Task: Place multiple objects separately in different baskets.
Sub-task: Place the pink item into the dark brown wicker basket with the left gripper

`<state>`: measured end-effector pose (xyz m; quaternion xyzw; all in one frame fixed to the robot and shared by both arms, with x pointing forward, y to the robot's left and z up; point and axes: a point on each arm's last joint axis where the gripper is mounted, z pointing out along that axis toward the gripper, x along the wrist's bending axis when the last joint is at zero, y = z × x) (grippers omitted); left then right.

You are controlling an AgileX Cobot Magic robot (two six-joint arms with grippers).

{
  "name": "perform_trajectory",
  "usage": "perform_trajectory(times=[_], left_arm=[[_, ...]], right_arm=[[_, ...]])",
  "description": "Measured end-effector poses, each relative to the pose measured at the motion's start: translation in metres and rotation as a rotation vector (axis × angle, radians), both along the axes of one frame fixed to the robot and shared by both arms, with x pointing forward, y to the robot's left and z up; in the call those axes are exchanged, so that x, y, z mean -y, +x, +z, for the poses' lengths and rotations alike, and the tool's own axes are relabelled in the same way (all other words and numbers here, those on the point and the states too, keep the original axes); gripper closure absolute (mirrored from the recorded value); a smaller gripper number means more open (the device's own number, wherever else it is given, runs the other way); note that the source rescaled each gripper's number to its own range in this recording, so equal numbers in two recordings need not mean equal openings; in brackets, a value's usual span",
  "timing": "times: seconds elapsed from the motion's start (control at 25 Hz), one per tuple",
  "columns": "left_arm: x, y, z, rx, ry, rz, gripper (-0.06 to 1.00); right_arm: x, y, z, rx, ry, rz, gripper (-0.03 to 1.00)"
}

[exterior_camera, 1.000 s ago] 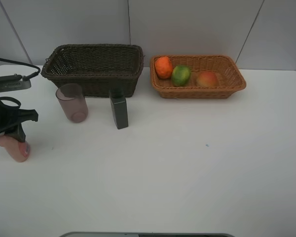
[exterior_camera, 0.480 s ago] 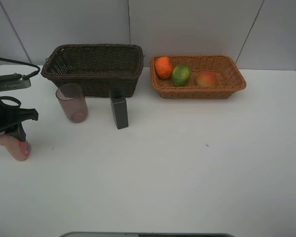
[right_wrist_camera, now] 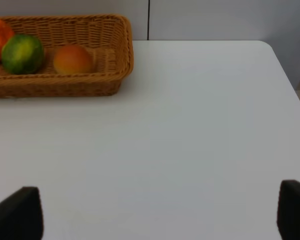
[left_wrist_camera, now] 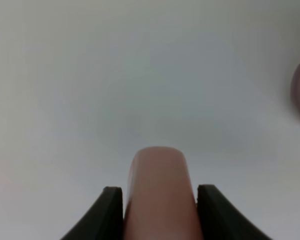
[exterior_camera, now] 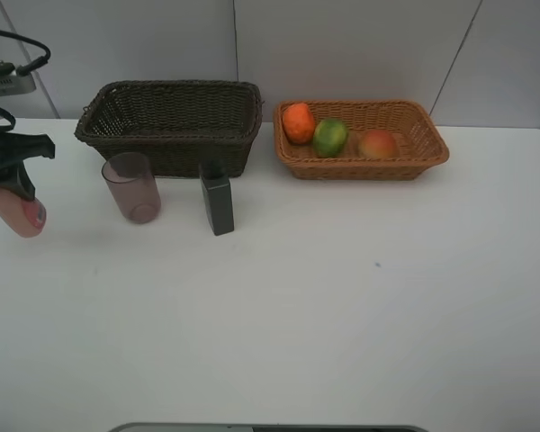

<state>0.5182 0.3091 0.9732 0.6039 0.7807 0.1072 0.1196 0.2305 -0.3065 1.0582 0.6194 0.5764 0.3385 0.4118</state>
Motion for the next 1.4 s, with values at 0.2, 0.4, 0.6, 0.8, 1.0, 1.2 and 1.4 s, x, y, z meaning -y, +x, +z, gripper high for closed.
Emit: perform_trajectory(times=[0.2,0.4,0.6,0.8,1.0,1.2,1.4], left_arm=[[-0.001,0.018,0.029,0.053,0.013,-0.027,0.56],[0.005,0.047,0.059,0.096,0.025,-0.088,0.56],[0.031,0.09,0.068,0.131,0.03,-0.182,0.56],[0.068,0.132,0.063,0.171,0.031,-0.283,0.56],[0.096,0.161,0.052,0.232,0.044,-0.343,0.56],[0.101,0.18,0.032,0.257,0.046,-0.349,0.56],[0.102,0.194,0.001,0.275,0.045,-0.348,0.56]], right_arm=[[0.0,0.0,0.0,0.0,0.0,0.0,0.01],[0.0,0.0,0.0,0.0,0.0,0.0,0.01],[0.0,0.0,0.0,0.0,0.0,0.0,0.01],[0.0,0.0,0.0,0.0,0.0,0.0,0.01],[0.0,0.0,0.0,0.0,0.0,0.0,0.01],[0.0,0.0,0.0,0.0,0.0,0.0,0.01],[0.0,0.0,0.0,0.0,0.0,0.0,0.01]])
